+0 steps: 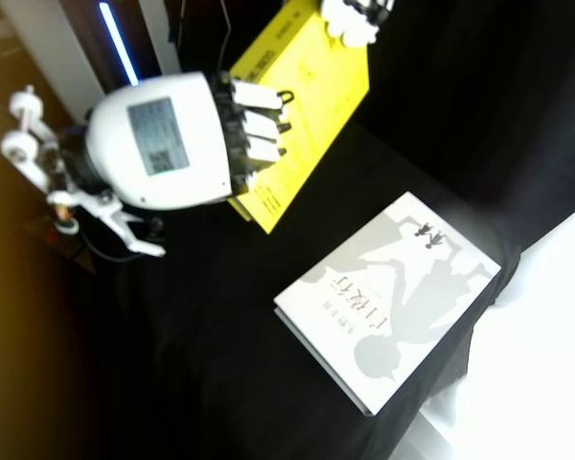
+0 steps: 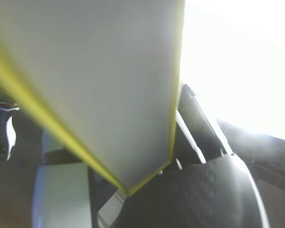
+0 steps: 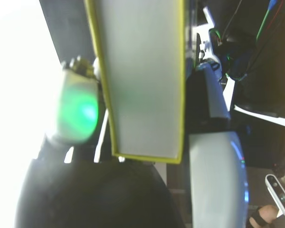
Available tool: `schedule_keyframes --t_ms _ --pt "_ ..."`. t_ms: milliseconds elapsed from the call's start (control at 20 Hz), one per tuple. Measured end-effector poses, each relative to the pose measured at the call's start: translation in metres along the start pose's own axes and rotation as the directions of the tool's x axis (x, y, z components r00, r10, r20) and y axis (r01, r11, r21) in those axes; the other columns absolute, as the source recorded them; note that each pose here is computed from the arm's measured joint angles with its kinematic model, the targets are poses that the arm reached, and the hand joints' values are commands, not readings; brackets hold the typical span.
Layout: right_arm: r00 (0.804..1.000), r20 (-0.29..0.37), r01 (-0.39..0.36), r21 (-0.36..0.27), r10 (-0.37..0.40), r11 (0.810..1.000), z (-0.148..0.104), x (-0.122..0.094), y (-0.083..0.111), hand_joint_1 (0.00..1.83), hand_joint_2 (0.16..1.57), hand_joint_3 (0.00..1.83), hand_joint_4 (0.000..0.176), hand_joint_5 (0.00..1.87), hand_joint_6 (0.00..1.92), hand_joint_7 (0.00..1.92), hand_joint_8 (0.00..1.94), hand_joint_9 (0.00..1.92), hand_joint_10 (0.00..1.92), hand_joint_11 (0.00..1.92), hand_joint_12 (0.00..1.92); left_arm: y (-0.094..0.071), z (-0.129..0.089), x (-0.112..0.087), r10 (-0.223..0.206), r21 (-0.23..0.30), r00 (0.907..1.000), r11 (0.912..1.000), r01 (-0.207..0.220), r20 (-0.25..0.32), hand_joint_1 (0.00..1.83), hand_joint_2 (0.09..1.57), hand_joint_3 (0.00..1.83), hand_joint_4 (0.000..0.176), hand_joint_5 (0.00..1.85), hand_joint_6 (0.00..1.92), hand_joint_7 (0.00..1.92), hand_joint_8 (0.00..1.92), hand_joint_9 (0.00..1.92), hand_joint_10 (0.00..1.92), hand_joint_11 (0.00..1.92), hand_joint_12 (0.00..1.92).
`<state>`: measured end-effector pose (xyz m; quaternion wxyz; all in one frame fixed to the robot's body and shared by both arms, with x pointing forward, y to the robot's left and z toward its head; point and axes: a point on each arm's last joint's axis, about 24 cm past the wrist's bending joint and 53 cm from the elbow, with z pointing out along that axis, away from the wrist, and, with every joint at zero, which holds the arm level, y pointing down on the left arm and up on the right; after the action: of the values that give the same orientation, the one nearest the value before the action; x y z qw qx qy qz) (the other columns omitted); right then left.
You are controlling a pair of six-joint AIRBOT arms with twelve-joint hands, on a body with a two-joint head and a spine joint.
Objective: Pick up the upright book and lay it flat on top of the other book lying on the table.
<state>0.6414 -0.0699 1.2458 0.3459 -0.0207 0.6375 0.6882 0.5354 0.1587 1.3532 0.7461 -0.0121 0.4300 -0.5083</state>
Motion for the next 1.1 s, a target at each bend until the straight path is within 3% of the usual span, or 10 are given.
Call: schedule_keyframes --t_ms 50,100,250,300,550,800,950,1000,1050,1100 --pt "1.0 0.001 0.001 0.0 -0.001 1.0 -0.001 0.0 0.0 1.15 1.16 0.0 0.0 0.89 1.14 1.44 1.94 1.6 1.92 1.68 1.92 -0.001 -0.001 0.0 0.0 0.0 1.0 1.0 0.0 0.001 0.88 1.18 0.0 0.111 0.16 0.09 0.16 0.34 0.09 0.48 0.05 0.78" --pt "0.999 0.015 0.032 0.007 -0.032 0.999 -0.004 -0.005 0.001 1.15 1.17 0.0 0.0 0.87 1.15 1.39 1.93 1.57 1.92 1.62 1.92 0.0 -0.004 -0.003 0.006 -0.003 1.0 1.0 -0.006 0.007 0.56 1.16 0.0 0.173 0.01 0.0 0.01 0.01 0.0 0.02 0.0 0.03" --pt "0.997 0.042 0.057 0.046 -0.059 0.997 -0.012 -0.016 -0.004 1.14 1.19 0.0 0.0 0.84 1.21 1.37 1.89 1.55 1.92 1.59 1.92 0.011 -0.01 -0.014 0.023 -0.051 0.9992 0.9985 -0.021 0.032 0.41 1.11 0.0 0.176 0.0 0.0 0.0 0.0 0.0 0.0 0.0 0.0" --pt "0.997 0.053 0.057 0.05 -0.059 0.997 -0.015 -0.02 -0.004 1.13 1.19 0.0 0.0 0.83 1.22 1.26 1.62 1.38 1.76 1.39 1.92 0.015 -0.012 -0.014 0.024 -0.073 0.9993 0.9971 -0.022 0.029 0.43 1.1 0.0 0.176 0.0 0.0 0.0 0.0 0.0 0.0 0.0 0.0" --pt "0.989 0.094 0.107 0.042 -0.11 0.993 -0.018 -0.031 0.004 1.13 1.19 0.0 0.0 0.83 1.23 1.24 1.88 1.4 1.92 1.48 1.92 0.024 -0.029 0.001 0.021 -0.131 0.9991 0.9911 -0.026 -0.036 0.5 1.03 0.0 0.176 0.0 0.0 0.0 0.0 0.0 0.0 0.0 0.0" --pt "0.956 0.219 0.203 -0.018 -0.194 0.979 -0.018 -0.077 0.045 1.12 1.21 0.0 0.0 0.79 1.27 1.3 1.94 1.46 1.92 1.48 1.92 0.03 -0.044 0.003 0.024 -0.175 0.9986 0.984 -0.031 -0.047 0.42 1.11 0.01 0.176 0.0 0.0 0.0 0.0 0.0 0.0 0.0 0.0" --pt "0.895 0.265 0.366 0.027 -0.36 0.93 -0.014 -0.095 0.059 1.11 1.22 0.0 0.0 0.77 1.3 1.27 1.91 1.34 1.92 1.29 1.92 0.034 -0.047 0.003 0.027 -0.189 0.9986 0.9813 -0.035 -0.046 0.4 1.1 0.0 0.176 0.0 0.0 0.0 0.0 0.0 0.0 0.0 0.0" --pt "0.869 0.284 0.406 0.056 -0.404 0.912 -0.013 -0.104 0.062 1.18 1.24 0.0 0.0 0.73 1.34 0.88 1.5 1.03 1.52 0.8 1.86 0.035 -0.048 0.007 0.017 -0.196 0.9986 0.9803 -0.027 -0.05 0.39 1.09 0.0 0.164 0.0 0.0 0.0 0.0 0.0 0.0 0.0 0.0" --pt "0.846 0.3 0.436 0.085 -0.441 0.896 -0.011 -0.113 0.064 1.2 1.23 0.0 0.0 0.73 1.34 0.82 1.4 1.01 1.44 0.73 1.83 0.036 -0.049 0.011 0.008 -0.201 0.9984 0.9793 -0.019 -0.056 0.39 1.1 0.01 0.139 0.0 0.0 0.0 0.0 0.0 0.0 0.0 0.0" --pt "0.832 0.316 0.448 0.103 -0.456 0.888 -0.006 -0.122 0.064 1.23 1.19 0.0 0.0 0.71 1.24 0.96 1.22 1.06 1.37 0.94 1.82 0.036 -0.05 0.016 -0.002 -0.203 0.9979 0.979 -0.011 -0.065 0.43 1.11 0.0 0.169 0.0 0.0 0.0 0.0 0.0 0.0 0.0 0.0"
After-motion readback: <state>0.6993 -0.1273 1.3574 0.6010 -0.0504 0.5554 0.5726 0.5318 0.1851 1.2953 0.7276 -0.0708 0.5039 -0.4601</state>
